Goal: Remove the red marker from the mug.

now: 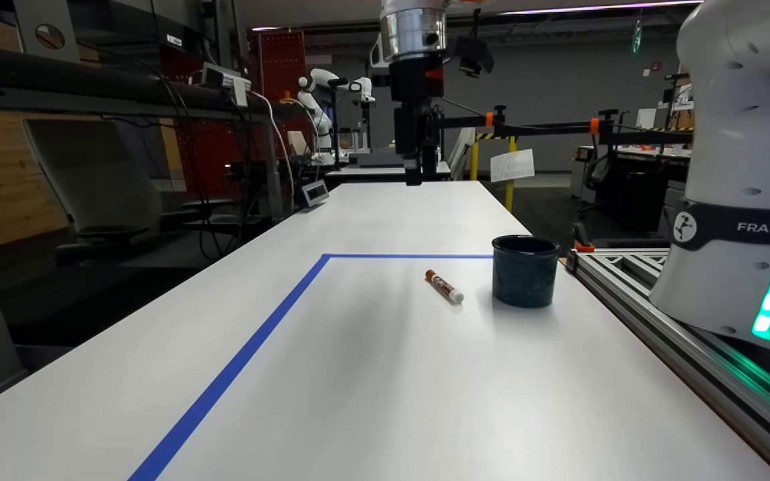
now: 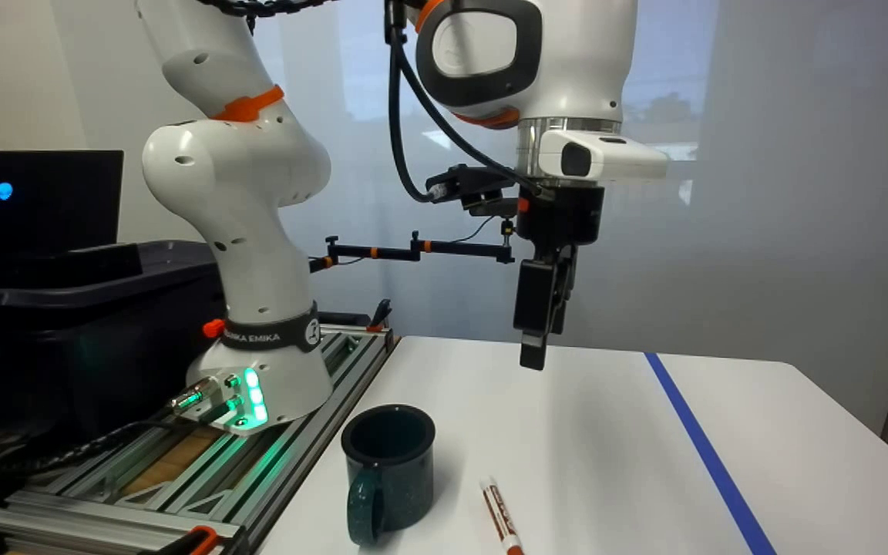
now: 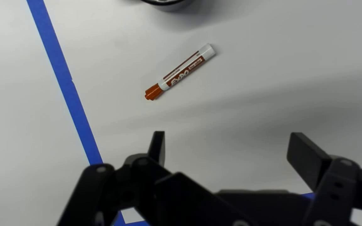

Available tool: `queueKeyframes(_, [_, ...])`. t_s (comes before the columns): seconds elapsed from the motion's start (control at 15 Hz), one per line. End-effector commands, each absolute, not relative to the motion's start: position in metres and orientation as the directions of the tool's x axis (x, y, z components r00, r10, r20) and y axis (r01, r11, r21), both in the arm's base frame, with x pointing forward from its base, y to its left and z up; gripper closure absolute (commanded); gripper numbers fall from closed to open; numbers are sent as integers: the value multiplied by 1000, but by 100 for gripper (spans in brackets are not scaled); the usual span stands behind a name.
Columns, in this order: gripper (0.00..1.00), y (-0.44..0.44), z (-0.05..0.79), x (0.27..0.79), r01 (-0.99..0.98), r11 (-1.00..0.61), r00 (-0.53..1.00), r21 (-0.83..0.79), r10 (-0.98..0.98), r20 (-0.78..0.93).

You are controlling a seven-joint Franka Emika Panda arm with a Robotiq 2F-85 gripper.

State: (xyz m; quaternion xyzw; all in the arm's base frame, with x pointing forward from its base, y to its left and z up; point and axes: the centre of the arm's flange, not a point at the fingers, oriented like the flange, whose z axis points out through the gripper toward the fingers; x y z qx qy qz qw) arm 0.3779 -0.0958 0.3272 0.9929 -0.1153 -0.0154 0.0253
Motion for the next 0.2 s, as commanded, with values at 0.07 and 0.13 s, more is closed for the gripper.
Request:
queueKeyframes(0.07, [0, -96, 327, 378, -228, -972, 973, 54, -230, -25])
queueKeyframes(0.13, [0, -96, 327, 378, -228, -972, 973, 54, -230, -25])
